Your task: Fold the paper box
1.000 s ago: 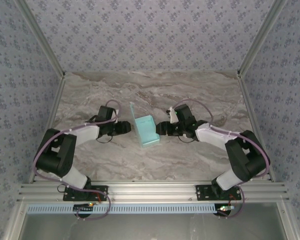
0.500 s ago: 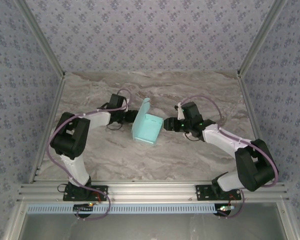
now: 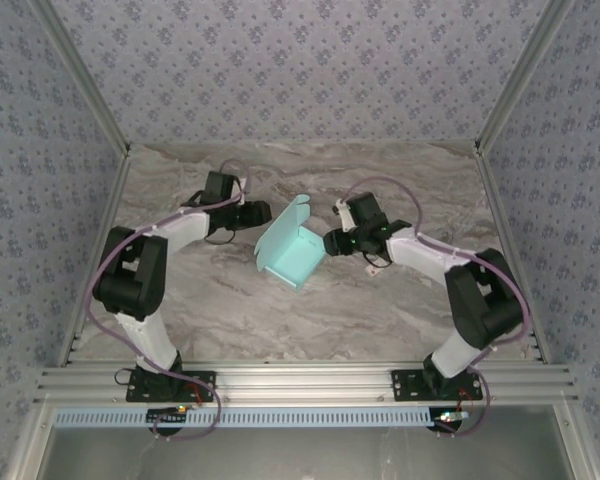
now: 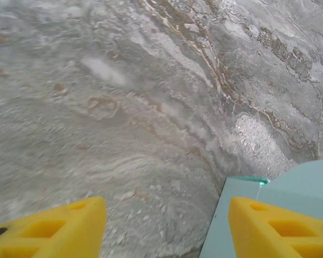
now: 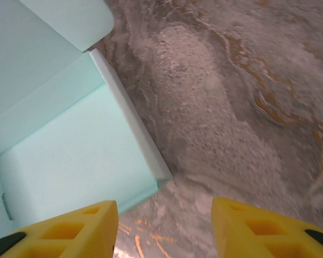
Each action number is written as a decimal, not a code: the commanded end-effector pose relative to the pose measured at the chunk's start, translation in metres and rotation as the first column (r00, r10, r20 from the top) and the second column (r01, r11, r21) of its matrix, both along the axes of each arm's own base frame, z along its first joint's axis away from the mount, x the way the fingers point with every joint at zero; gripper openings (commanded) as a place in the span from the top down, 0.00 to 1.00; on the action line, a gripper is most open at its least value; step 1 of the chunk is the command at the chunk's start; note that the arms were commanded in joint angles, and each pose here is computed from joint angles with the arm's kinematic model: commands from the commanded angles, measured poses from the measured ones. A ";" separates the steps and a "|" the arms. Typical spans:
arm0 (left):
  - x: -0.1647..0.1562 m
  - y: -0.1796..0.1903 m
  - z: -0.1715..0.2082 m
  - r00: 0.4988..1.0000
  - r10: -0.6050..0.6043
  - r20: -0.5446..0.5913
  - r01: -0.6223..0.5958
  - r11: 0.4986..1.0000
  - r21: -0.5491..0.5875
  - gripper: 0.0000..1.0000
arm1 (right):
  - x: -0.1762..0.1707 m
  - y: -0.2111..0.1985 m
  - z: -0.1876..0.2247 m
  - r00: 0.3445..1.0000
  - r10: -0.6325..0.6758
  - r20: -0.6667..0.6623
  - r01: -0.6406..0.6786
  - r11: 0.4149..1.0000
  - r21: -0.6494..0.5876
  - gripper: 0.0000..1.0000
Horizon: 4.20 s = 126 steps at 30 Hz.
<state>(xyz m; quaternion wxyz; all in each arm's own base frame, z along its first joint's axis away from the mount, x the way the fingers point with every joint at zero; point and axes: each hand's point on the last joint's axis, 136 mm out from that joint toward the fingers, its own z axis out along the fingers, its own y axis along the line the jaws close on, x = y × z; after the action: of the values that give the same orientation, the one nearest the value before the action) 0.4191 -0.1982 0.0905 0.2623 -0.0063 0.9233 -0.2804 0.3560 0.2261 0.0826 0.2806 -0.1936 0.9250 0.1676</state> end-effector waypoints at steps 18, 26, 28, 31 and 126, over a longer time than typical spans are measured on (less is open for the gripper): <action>-0.033 0.032 0.019 0.998 0.028 0.048 -0.029 0.999 0.024 0.38 | 0.025 0.040 -0.027 0.948 0.310 -0.064 -0.316 0.940 -0.125 0.71; -0.032 0.032 0.015 0.999 0.027 0.041 -0.028 0.999 0.022 0.38 | 0.025 0.039 -0.033 0.942 0.328 -0.075 -0.335 0.930 -0.153 0.80; -0.032 0.032 0.015 0.999 0.025 0.040 -0.026 0.999 0.021 0.38 | 0.025 0.036 -0.034 0.943 0.323 -0.079 -0.332 0.929 -0.166 0.82; -0.032 0.031 0.015 0.999 0.024 0.041 -0.025 0.999 0.021 0.38 | 0.024 0.034 -0.036 0.944 0.320 -0.079 -0.330 0.925 -0.188 0.85; -0.069 0.026 0.015 1.000 0.013 0.027 -0.012 0.998 -0.059 0.37 | -0.041 -0.107 0.003 0.928 -0.353 -0.122 0.326 0.924 -0.199 0.27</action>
<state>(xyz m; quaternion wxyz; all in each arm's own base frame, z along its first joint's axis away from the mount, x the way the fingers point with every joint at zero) 0.3547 -0.1641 0.0935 0.2697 -0.0221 0.9212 -0.2797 0.3284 0.1336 0.1149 0.2773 -0.0580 0.9575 0.0537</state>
